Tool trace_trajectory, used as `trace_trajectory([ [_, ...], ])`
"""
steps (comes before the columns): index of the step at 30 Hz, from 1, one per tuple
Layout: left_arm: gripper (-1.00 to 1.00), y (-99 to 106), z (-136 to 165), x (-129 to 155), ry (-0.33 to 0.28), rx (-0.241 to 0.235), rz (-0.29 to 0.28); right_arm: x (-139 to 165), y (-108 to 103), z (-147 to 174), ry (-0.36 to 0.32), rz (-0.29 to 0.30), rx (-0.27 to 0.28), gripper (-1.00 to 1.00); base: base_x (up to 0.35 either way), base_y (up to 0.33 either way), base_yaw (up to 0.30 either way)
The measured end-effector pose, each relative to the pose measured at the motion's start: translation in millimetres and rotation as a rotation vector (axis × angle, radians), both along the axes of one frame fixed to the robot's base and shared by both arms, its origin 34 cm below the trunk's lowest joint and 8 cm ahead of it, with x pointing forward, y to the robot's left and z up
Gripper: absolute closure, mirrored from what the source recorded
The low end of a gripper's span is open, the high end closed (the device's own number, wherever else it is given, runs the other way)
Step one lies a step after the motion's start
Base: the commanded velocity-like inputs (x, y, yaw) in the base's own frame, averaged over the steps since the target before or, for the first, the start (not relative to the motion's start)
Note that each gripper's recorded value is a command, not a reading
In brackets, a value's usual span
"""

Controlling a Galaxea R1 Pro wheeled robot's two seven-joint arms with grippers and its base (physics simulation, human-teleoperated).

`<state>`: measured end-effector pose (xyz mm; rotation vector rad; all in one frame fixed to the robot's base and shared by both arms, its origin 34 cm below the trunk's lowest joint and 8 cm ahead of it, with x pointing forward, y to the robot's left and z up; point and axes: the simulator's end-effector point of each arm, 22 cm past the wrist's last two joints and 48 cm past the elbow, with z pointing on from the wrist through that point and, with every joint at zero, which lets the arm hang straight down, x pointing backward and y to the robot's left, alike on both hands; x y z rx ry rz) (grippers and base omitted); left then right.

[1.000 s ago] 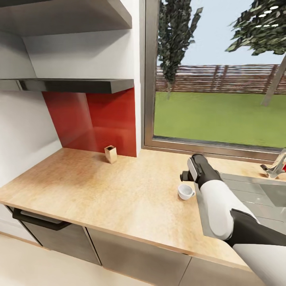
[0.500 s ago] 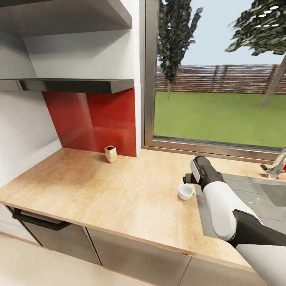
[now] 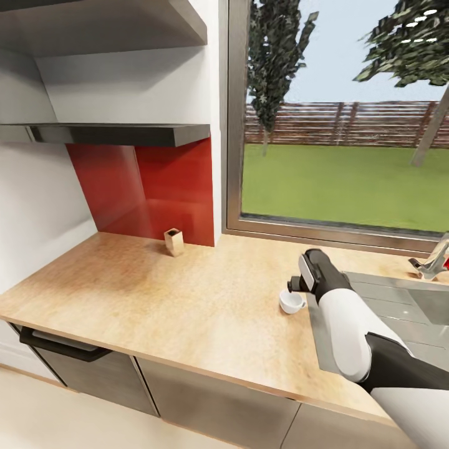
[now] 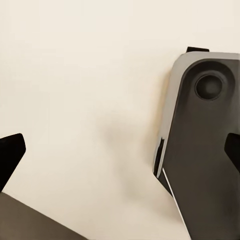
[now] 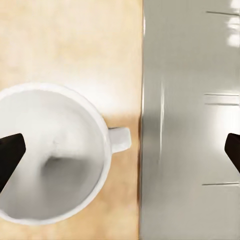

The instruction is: Set up a coffee station on the kitchen countertop: keep the coffee maker on the countertop, move the bottle of coffee from the kitchen shelf to the counter next to the coffee maker, place a paper coffee filter on top of the coffee maker, put the saucer next to the coffee maker with the coffee cup on the saucer, and place the electric kettle next to the coffee maker.

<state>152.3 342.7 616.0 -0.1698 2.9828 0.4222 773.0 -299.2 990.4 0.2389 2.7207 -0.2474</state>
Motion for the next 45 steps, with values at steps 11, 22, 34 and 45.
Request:
trace_trajectory([
  [11, -1.0, 0, 0, 0, -0.001, 0.0, 0.0, -8, 3, -13, 0.027, 0.005, 0.003, -1.0, 0.0, 0.0, 0.0],
  [22, -1.0, 0, 0, -1, 0.001, 0.001, 0.001, -17, 8, -26, 0.063, 0.016, 0.011, -1.0, 0.0, 0.0, 0.0],
  [34, -1.0, 1, 0, -1, 0.001, 0.001, 0.001, -20, 10, -30, 0.075, 0.021, 0.013, -1.0, 0.0, 0.0, 0.0],
  [45, -1.0, 2, 0, -2, 0.003, 0.003, 0.001, -17, 11, -31, 0.06, 0.021, 0.013, -1.0, 0.0, 0.0, 0.0],
])
